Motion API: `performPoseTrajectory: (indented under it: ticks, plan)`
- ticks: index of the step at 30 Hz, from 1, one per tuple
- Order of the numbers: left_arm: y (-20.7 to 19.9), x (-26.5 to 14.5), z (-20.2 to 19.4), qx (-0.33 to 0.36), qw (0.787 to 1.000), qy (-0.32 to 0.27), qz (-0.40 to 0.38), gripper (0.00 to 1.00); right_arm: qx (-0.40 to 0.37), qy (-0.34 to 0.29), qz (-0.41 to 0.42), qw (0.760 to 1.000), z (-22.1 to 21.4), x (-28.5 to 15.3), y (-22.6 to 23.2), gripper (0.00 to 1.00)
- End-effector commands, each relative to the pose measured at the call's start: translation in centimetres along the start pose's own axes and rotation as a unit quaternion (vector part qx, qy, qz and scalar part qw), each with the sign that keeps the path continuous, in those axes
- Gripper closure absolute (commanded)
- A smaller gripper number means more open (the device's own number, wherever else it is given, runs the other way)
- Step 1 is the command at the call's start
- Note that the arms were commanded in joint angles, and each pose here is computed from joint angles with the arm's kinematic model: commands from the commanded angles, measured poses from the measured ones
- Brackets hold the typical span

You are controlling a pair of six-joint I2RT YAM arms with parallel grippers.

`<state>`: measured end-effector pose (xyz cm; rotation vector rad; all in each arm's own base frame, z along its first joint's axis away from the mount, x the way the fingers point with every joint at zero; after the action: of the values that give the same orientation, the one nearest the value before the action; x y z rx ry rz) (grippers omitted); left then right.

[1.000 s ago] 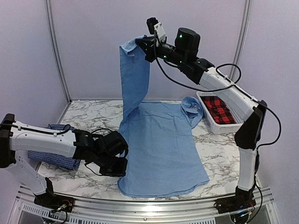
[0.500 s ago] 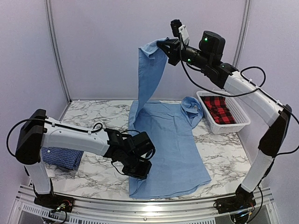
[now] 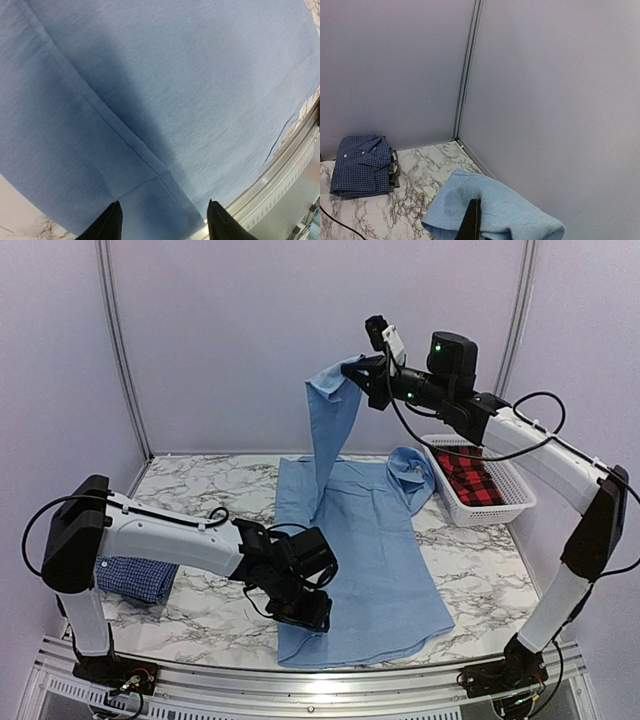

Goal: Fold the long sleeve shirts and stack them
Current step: Fold the flattened shirt at the center of the board, then place the sleeve of the 1/3-folded shirt.

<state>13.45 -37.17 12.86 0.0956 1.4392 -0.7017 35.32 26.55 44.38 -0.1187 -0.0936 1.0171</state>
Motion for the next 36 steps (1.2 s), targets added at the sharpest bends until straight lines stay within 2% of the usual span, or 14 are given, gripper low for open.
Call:
performPoseTrajectory:
  ticks: [1, 6, 9, 15, 20, 25, 36]
  plan:
    - [-1.0, -3.7, 0.7, 0.016, 0.999, -0.045, -0.017, 0.38, 0.015, 0.012, 0.039, 0.999, 0.5, -2.4, 1.6, 1.0]
    - [-0.2, -6.0, 1.6, 0.001, 0.996, -0.076, -0.037, 0.37, 0.051, 0.05, 0.09, 0.993, -1.3, -3.8, 3.4, 1.0]
    - [1.5, -7.0, 2.4, -0.03, 0.994, -0.096, -0.046, 0.39, 0.079, 0.074, 0.122, 0.987, -2.8, -4.5, 4.7, 1.0]
    - [6.3, -8.0, 4.2, -0.119, 0.98, -0.136, -0.079, 0.54, 0.117, 0.136, 0.153, 0.972, -5.9, -5.1, 8.3, 1.0]
    - [6.1, -6.3, 4.4, -0.105, 0.983, -0.109, -0.107, 0.63, 0.15, 0.21, 0.157, 0.953, -9.3, -4.8, 11.2, 1.0]
    - [5.4, -3.3, 1.9, -0.09, 0.986, -0.053, -0.127, 0.79, 0.182, 0.273, 0.137, 0.935, -13.0, -5.6, 12.4, 1.0]
    - [0.8, 2.1, -1.6, -0.001, 0.98, 0.03, -0.199, 0.83, 0.18, 0.387, 0.055, 0.903, -16.3, -6.9, 13.8, 1.0]
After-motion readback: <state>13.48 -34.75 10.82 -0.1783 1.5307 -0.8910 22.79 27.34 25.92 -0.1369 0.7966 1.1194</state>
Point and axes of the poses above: each gripper's point midway between its finger pads, its own x axis out along the fingers, its own y axis along the line the jaws close on, z = x × y, the point moved 9 cm from there along -x, back along the fingers, and after that the axes turned 3 degrees about x, right-handed, at the moved point
